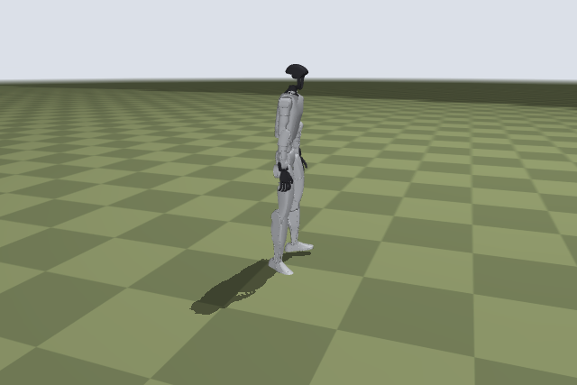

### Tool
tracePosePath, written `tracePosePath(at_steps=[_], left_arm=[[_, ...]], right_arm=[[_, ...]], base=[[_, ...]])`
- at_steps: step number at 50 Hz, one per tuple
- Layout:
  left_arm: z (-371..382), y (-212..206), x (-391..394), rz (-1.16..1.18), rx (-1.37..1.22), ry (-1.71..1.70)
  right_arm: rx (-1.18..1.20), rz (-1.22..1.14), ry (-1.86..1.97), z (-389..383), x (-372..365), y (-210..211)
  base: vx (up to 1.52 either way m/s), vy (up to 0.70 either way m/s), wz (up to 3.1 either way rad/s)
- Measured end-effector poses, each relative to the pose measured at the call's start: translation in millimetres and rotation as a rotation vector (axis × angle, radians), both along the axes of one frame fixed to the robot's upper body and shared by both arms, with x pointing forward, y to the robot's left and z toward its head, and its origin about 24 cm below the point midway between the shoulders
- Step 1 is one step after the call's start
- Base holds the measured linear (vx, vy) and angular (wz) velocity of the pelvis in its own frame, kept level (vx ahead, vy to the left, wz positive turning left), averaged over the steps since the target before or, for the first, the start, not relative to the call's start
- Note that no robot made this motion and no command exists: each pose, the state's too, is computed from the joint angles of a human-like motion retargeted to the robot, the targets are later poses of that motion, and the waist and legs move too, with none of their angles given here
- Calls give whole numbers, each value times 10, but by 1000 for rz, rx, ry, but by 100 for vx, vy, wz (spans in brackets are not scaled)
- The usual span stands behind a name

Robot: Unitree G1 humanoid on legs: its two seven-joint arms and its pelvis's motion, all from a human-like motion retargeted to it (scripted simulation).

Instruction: Upper body actions

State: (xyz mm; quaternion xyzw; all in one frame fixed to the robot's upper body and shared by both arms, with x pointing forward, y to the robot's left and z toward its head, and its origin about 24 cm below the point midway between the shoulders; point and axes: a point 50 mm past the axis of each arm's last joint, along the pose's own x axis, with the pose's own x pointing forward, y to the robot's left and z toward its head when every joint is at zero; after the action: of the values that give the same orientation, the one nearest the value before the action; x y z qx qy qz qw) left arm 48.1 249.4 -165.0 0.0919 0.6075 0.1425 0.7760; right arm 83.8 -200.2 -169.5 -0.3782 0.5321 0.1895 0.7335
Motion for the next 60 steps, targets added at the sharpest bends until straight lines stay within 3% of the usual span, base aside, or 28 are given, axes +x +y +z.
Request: tracePosePath(at_steps=[3, 7, 13, 19, 35, 50, 60], left_arm=[[-43, -75, -522, 40, -44, 160], [-43, -228, -898, 169, -97, 278], [-54, -307, -1031, 195, -123, 267], [-65, -202, -805, 169, -96, 189], [13, -55, 256, 68, -29, -93], [26, -44, 335, -61, -53, 4], [299, 37, 1174, -31, -13, -231]], right_arm=[[-81, 31, 209, -44, -626, -119], [-99, -114, 454, 1, -1175, -279], [-83, -415, 402, 31, -1433, -270], [-27, -470, 292, -12, -1129, -230], [231, -12, -1, 83, 472, 256], [234, -22, 24, 77, 459, 303], [156, 25, -172, 331, 1084, 199]], base=[[28, 7, 20], [2, 3, -48], [10, 5, 23], [0, 0, 3], [0, 0, -4], [0, 0, 1], [-20, -8, 0]])
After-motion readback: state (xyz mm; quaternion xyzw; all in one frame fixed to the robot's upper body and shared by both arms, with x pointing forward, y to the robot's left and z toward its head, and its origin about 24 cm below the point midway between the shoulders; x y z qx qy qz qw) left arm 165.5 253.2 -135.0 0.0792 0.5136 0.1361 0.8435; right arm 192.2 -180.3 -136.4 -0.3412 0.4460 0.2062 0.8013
